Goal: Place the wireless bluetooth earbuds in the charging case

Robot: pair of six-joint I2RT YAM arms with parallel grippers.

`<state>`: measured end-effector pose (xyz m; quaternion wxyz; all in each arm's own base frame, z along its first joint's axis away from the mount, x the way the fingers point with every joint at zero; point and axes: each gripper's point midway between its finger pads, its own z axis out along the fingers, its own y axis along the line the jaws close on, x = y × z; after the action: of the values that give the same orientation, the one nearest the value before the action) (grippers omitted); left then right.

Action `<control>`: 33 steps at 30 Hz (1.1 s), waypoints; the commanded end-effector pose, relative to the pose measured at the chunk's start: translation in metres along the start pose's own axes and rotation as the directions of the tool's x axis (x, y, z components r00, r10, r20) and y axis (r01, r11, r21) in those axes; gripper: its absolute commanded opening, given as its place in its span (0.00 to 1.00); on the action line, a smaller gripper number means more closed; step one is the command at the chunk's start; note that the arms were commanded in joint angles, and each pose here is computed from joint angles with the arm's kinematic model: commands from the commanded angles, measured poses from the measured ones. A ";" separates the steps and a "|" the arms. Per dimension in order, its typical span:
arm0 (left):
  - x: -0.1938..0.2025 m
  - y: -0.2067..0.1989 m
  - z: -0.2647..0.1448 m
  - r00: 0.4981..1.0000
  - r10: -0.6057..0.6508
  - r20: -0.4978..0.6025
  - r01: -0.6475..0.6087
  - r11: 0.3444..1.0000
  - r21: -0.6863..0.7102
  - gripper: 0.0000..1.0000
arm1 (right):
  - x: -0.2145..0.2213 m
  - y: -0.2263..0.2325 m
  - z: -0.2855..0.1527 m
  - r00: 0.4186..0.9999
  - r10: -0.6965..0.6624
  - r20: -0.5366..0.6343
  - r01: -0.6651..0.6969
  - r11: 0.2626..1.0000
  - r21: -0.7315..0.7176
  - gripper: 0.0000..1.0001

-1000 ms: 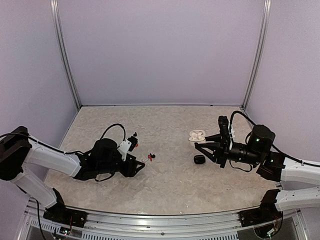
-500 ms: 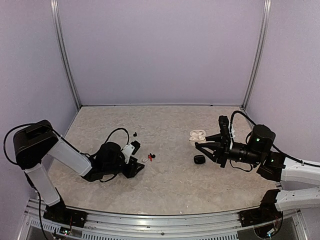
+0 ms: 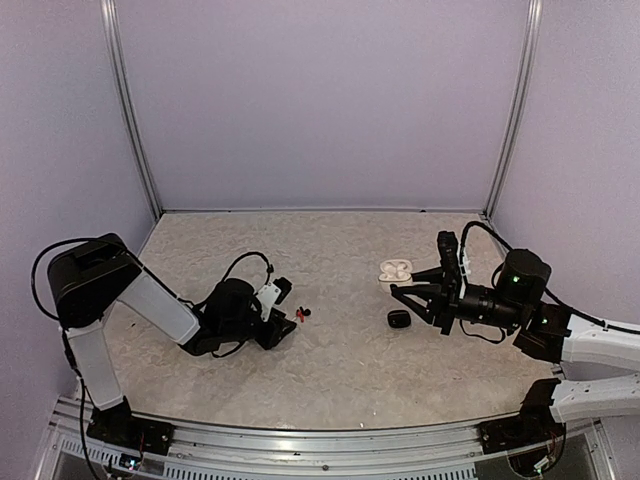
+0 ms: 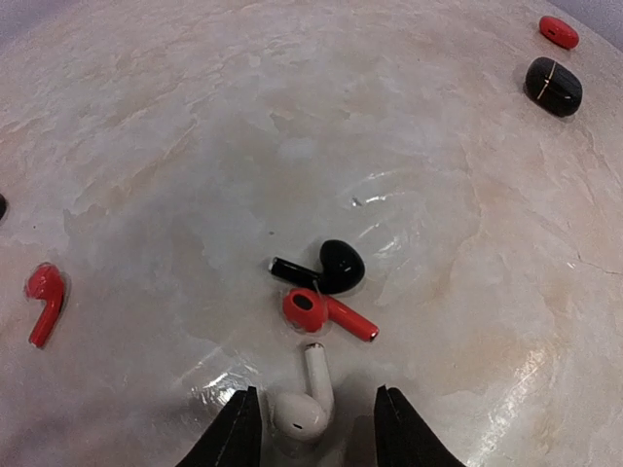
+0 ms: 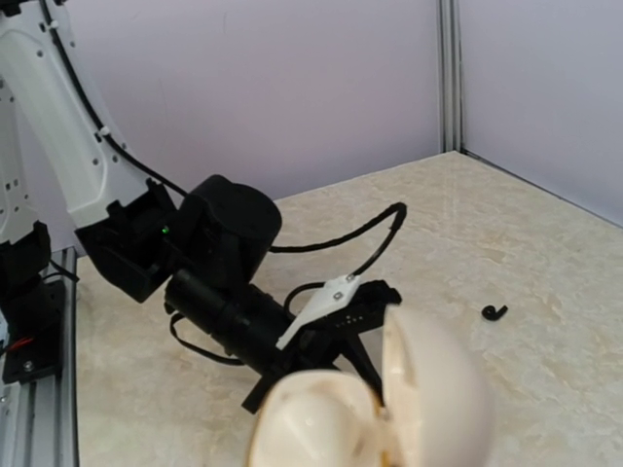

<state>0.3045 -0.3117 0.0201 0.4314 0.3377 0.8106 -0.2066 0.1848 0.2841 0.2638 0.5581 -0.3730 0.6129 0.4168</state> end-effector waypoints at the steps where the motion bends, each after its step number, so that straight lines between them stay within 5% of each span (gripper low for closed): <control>1: 0.010 0.003 0.008 0.999 0.024 -0.030 -0.024 1.000 0.009 0.40 | -0.004 -0.002 -0.003 1.000 -0.007 0.008 0.007 1.000 0.004 0.00; 19: 0.014 -0.022 -0.001 0.990 0.093 -0.110 -0.090 0.996 0.029 0.17 | -0.001 -0.004 -0.003 1.000 -0.013 0.003 0.013 1.000 0.003 0.00; 33: -0.017 -0.087 -0.050 0.981 0.121 -0.154 -0.096 0.983 0.156 0.15 | 0.018 0.008 0.001 0.994 -0.093 -0.061 0.088 0.993 -0.084 0.00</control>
<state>0.2360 -0.3389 0.0338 0.3562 0.4158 0.8121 -0.2017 0.1843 0.2834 0.2587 0.5580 -0.3928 0.6084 0.4053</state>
